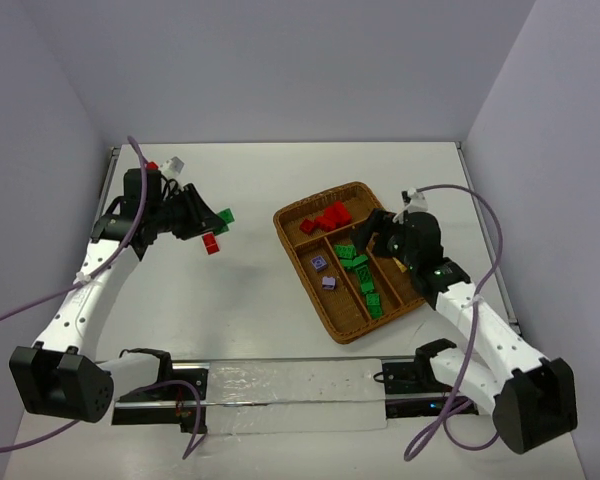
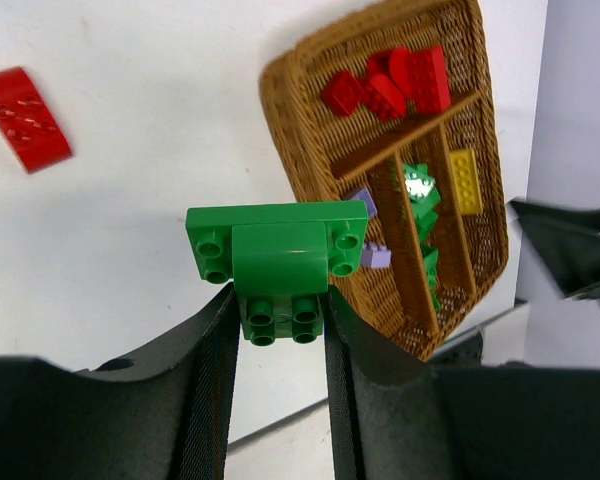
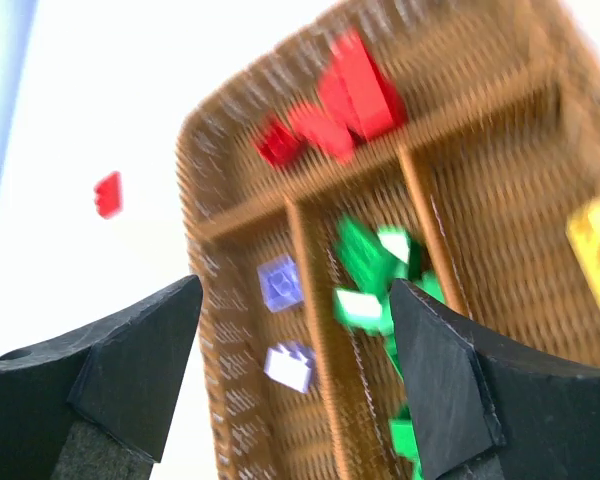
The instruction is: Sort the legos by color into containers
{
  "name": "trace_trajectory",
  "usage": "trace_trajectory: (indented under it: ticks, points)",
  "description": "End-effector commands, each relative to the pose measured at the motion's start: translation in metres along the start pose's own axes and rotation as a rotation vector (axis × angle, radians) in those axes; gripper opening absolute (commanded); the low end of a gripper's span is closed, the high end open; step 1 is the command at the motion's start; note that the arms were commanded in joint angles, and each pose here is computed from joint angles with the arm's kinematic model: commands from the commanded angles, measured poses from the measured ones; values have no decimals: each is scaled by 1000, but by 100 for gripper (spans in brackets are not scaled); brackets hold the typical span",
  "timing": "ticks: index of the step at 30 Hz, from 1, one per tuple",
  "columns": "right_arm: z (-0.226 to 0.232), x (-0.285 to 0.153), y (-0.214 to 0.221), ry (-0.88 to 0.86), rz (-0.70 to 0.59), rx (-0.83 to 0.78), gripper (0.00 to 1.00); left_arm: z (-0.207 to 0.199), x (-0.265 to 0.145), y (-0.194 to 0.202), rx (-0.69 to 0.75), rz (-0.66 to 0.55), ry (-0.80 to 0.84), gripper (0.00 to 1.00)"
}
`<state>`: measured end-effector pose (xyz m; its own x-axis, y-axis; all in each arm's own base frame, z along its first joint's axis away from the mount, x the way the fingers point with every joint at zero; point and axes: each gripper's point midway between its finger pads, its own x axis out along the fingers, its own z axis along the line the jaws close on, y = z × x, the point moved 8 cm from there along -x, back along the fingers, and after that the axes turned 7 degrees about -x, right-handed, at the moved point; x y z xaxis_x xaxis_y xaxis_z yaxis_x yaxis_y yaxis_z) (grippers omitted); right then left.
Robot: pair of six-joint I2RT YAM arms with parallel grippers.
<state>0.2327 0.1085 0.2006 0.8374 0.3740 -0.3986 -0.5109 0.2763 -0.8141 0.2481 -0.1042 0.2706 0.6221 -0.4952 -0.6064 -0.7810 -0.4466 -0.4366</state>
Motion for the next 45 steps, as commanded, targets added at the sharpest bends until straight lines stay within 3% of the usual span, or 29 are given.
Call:
trace_trajectory:
  ticks: [1, 3, 6, 8, 13, 21, 28, 34, 38, 42, 44, 45]
  points:
    - [28, -24, -42, -114, -120, -60, 81, -18, 9, 10, 103, 49, 110, 0]
    - [51, -31, -58, -249, -122, -73, 81, -27, 14, 22, 138, 94, 159, 0]
    - [92, -34, -71, -491, -18, -119, 80, -38, 20, 33, 161, 112, 215, 0]
    - [122, -35, -63, -536, 48, -161, 80, -42, 23, 37, 164, 127, 229, 0]
    - [156, -17, -62, -592, 33, -97, 77, -50, 25, 41, 178, 130, 241, 0]
    - [189, 24, -40, -639, 184, -145, 69, -52, 20, 39, 187, 118, 227, 0]
    - [201, 42, -30, -666, 216, -139, 63, -53, 16, 41, 193, 118, 229, 0]
    - [207, 59, -22, -676, 243, -118, 51, -52, 13, 42, 196, 118, 227, 0]
    - [208, 62, -19, -679, 236, -105, 36, -53, 10, 42, 202, 113, 229, 0]
    - [207, 60, -20, -668, 223, -106, 17, -54, 10, 41, 205, 116, 228, 0]
    - [205, 60, -22, -648, 205, -108, 1, -54, 10, 40, 208, 113, 225, 0]
    - [204, 60, -21, -644, 207, -111, 0, -54, 10, 40, 211, 113, 226, 0]
